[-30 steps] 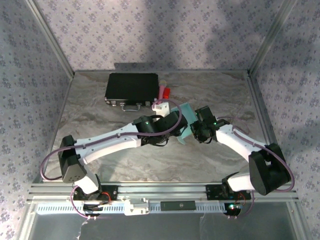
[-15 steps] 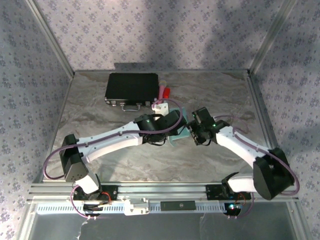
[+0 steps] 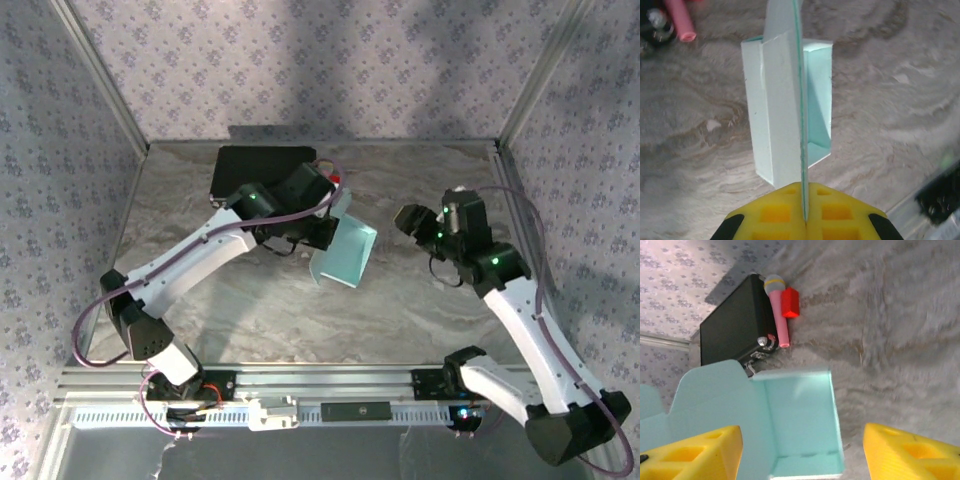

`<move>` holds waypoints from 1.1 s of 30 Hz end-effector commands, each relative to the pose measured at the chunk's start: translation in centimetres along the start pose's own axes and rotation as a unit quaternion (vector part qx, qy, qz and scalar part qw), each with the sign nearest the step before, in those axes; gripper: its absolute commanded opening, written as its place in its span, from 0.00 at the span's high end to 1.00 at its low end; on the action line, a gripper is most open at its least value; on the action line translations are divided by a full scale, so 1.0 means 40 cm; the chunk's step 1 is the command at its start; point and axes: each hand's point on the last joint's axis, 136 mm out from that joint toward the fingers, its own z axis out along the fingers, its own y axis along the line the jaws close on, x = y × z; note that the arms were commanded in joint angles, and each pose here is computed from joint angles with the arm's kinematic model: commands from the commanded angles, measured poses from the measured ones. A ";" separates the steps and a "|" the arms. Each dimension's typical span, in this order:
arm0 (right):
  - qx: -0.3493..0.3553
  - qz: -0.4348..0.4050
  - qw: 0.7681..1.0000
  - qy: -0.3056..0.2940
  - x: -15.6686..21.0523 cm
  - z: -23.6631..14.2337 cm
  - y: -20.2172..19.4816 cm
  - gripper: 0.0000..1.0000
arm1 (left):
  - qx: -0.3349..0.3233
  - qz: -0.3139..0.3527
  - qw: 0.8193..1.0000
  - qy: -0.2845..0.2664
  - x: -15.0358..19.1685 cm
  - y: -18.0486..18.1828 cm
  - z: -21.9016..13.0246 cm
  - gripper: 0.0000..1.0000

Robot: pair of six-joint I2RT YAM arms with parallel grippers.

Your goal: Fold the paper box

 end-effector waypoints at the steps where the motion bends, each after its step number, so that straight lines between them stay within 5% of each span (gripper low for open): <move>1: -0.043 -0.186 0.979 0.071 0.027 0.000 0.046 0.38 | 0.045 0.149 0.985 0.073 0.062 -0.033 -0.036 1.00; 6: -0.079 -0.262 0.958 0.082 0.025 -0.001 0.091 0.43 | 0.077 0.233 0.954 0.171 0.114 -0.045 -0.012 1.00; 10: -0.063 -0.299 0.949 0.075 0.019 -0.001 0.082 0.44 | 0.033 0.270 0.930 0.246 0.134 0.004 0.023 1.00; 19: -0.047 -0.323 0.941 0.090 0.081 0.097 0.013 0.49 | -0.061 0.342 0.897 0.275 0.109 0.115 0.124 1.00; 25: -0.058 -0.329 0.938 0.092 0.083 0.153 0.003 0.49 | -0.045 0.376 0.888 0.260 0.113 0.119 0.135 1.00; 33: -0.069 -0.331 0.933 0.125 0.121 0.197 0.009 0.47 | -0.037 0.400 0.880 0.252 0.125 0.126 0.154 0.85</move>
